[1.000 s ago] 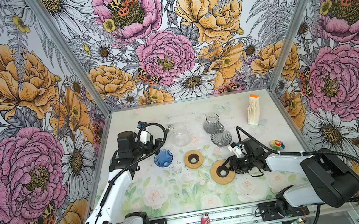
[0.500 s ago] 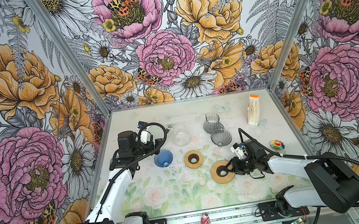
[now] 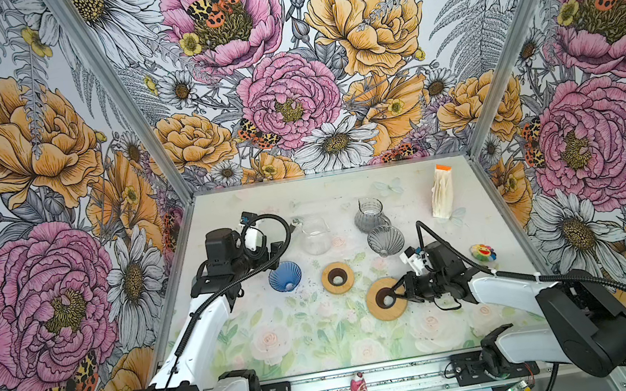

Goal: Place the coffee filter in the dripper
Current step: 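Lower the right gripper and pinch the edge of the larger bamboo stand, then lift the bamboo stand with the right gripper and carry it farther away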

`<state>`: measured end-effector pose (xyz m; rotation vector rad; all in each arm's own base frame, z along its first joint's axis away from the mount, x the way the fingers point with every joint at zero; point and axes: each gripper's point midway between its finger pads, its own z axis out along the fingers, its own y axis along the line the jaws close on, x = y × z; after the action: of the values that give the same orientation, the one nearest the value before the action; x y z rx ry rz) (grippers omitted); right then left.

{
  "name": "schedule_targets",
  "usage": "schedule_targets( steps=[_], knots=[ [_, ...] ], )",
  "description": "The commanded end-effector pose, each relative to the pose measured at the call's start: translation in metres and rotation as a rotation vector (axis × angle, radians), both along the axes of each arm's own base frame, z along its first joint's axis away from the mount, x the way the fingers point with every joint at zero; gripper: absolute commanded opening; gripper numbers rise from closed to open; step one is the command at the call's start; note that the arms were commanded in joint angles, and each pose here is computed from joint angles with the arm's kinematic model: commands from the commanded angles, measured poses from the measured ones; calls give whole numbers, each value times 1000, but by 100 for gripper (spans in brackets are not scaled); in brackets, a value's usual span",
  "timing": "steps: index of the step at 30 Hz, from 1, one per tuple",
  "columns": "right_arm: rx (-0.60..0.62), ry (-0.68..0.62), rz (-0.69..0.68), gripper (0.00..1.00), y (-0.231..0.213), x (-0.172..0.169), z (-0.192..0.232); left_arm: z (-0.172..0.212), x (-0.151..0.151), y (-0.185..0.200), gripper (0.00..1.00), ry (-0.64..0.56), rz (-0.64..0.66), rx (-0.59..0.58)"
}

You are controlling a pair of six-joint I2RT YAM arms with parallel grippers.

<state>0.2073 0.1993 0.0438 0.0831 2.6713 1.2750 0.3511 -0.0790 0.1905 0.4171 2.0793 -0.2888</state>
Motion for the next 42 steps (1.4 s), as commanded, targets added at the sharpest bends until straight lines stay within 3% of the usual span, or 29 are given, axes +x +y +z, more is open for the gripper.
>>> schedule_targets(
  steps=[1,11,25,30,42],
  knots=[
    [-56,-19,-28,13,-6,4,-3,6,2,-5,99,-17,-22,-19],
    [36,-64,-1,1,5,7,31,17,3,-7,99,-31,-21,-23],
    [143,-222,4,0,18,29,110,48,12,-21,99,-76,-9,-22],
    [177,-293,43,0,29,46,143,61,14,-21,99,-97,4,-32],
    [181,-479,124,0,61,117,200,66,24,-16,99,-18,73,-69]
  ],
)
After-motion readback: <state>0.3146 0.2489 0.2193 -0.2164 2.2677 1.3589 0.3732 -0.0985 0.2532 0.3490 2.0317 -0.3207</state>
